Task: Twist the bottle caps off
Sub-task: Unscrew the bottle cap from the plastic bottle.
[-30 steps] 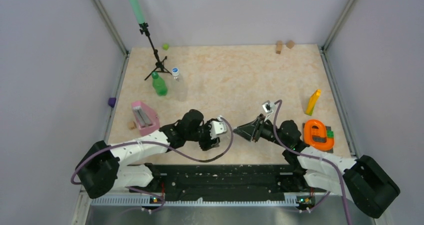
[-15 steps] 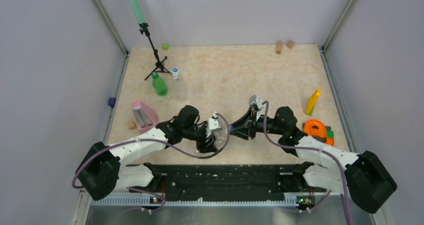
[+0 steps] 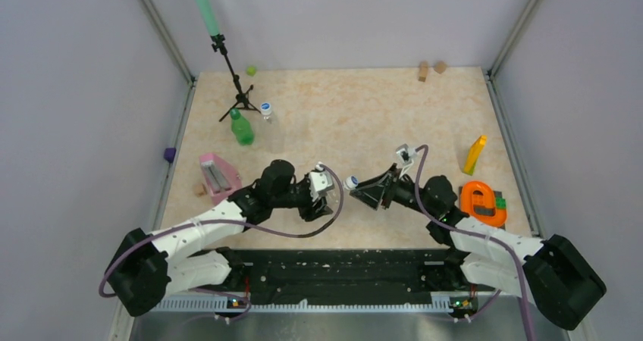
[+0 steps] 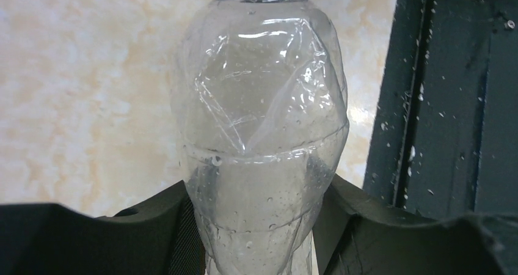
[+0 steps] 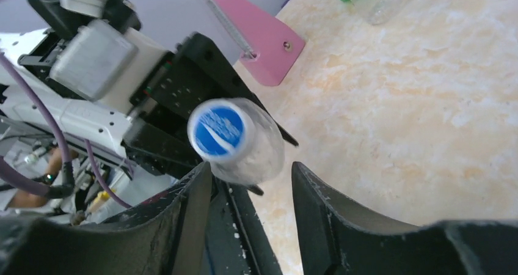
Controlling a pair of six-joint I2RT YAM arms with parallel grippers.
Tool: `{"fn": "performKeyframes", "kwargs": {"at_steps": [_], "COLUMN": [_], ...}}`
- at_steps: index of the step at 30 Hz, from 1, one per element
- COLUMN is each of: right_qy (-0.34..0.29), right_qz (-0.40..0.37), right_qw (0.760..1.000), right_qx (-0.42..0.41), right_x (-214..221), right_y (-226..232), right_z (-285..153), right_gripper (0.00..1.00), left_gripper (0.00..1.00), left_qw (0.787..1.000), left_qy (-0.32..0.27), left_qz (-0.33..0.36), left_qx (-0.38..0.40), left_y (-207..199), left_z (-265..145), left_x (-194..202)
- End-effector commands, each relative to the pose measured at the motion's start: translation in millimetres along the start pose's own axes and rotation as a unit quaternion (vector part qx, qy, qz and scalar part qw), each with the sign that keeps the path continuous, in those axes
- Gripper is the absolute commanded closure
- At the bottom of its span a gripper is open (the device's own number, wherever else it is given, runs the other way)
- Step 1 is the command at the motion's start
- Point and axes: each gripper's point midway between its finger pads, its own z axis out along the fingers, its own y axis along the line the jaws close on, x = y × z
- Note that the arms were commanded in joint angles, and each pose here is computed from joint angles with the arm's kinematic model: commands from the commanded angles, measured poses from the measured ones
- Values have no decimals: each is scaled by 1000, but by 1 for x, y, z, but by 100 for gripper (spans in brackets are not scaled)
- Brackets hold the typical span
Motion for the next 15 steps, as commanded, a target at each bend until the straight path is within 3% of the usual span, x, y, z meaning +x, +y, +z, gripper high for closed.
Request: {"fn": "performKeyframes", "kwargs": {"at_steps": [1, 8, 15], "right_qy": [-71, -76, -112], "right_qz": [81, 101, 120], "right_qw": [994, 992, 986], "right_qx": [-14, 6, 22], "right_x": [-19, -19, -31], "right_y": [13, 10, 10], "right_z": [-9, -15, -25], "right_gripper": [47, 44, 44], "left_gripper": [100, 100, 100], "left_qw": [994, 991, 982], "left_qy": [-82, -45, -2], "left_qz": [48, 57, 113], "left_qx": [-59, -115, -155], "left_y": [20, 32, 29], "left_z": [-10, -12, -5], "left_x": [-49, -32, -25]}}
